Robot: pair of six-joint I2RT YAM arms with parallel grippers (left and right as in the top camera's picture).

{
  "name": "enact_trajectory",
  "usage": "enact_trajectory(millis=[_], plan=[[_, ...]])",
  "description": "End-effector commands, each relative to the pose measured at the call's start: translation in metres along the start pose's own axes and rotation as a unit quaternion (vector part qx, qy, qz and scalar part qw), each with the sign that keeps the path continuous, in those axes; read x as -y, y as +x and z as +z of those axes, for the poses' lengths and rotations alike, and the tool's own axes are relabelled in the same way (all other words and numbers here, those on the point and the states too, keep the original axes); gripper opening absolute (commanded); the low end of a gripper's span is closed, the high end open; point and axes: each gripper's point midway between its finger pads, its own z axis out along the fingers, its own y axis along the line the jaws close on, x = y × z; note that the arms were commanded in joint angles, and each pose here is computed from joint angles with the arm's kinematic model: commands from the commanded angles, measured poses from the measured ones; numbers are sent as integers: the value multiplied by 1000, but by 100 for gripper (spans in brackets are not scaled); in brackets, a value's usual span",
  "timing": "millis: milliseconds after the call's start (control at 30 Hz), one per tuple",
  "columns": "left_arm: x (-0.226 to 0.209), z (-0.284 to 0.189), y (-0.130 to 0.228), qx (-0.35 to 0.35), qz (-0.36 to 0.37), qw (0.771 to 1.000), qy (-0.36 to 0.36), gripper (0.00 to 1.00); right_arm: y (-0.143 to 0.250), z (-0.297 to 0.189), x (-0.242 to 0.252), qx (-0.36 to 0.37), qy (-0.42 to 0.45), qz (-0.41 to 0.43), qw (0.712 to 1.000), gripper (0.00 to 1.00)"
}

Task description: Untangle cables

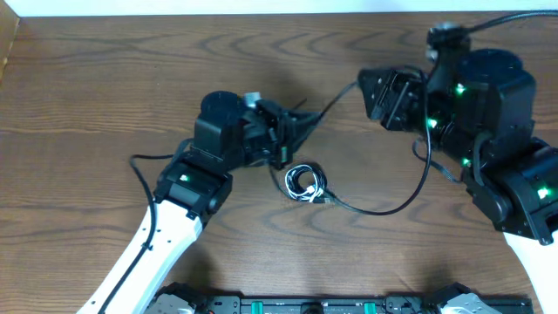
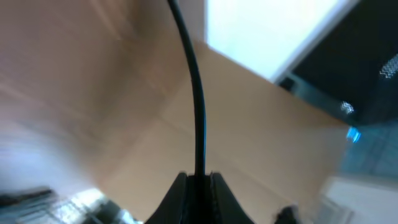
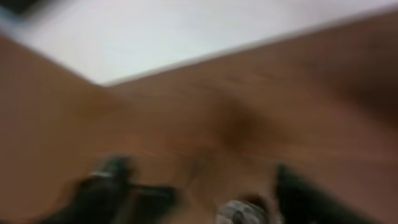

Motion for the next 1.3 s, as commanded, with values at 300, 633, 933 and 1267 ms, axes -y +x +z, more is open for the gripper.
enact_trajectory(millis=[300, 633, 933, 1267], plan=[[11, -30, -45, 121, 262, 956, -56, 7, 20, -34, 120, -38, 257, 9, 966, 99], [89, -119, -15, 209, 384, 892, -116, 7, 28, -34, 135, -54, 278, 16, 959, 99], [126, -158, -48, 339, 429, 815, -192, 7, 48, -23, 148, -85, 294, 15, 952, 99], [175, -122, -86, 408, 444, 783, -150, 7, 68, -9, 149, -118, 275, 23, 954, 99]])
